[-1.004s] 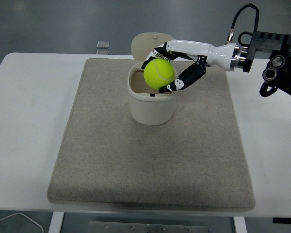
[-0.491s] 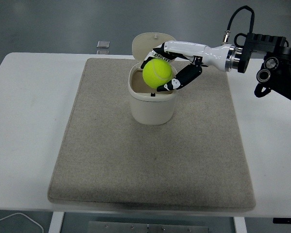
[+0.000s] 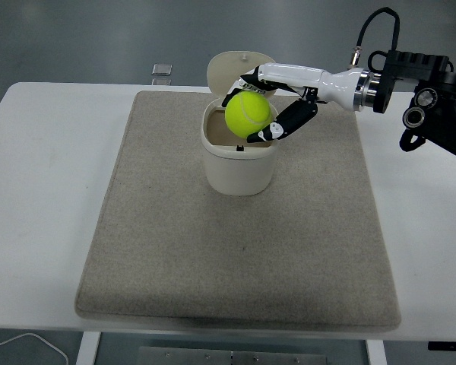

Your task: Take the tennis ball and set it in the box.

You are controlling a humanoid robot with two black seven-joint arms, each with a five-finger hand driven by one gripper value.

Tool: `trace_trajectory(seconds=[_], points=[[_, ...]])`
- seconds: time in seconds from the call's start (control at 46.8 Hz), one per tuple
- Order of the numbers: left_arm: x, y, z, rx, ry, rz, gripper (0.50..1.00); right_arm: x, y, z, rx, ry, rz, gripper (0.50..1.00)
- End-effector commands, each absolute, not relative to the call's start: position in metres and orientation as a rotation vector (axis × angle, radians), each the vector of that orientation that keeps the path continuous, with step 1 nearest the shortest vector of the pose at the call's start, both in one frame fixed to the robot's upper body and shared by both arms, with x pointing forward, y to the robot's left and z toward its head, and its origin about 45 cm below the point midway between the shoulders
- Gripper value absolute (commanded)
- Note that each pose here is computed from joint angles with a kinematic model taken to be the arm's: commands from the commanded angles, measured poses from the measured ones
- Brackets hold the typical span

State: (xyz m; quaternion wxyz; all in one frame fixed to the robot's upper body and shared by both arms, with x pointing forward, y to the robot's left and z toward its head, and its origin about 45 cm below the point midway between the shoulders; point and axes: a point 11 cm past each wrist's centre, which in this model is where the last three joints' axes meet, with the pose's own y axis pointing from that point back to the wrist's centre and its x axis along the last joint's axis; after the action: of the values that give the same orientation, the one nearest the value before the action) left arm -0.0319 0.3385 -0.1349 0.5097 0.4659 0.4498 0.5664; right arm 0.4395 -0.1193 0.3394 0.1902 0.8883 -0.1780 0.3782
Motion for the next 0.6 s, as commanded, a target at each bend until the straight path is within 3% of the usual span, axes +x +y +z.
trace_trajectory(seconds=[0.0,0.214,0.577], points=[[-0.032,0.339,-0.135,1.123,1.082,1.363,0.992,0.441,-0.121,0.339,2.492,-0.510,1.059,0.723],[-0.032,0.339,-0.135,1.123,1.082,1.363,0.992,0.443,-0.125,0.336,2.482,-0.519,1.049,0.788],[-0.032,0.339,-0.135,1.122,1.083,1.365,0.992,0.442,-0.125,0.329,2.469,-0.493,1.038,0.827]])
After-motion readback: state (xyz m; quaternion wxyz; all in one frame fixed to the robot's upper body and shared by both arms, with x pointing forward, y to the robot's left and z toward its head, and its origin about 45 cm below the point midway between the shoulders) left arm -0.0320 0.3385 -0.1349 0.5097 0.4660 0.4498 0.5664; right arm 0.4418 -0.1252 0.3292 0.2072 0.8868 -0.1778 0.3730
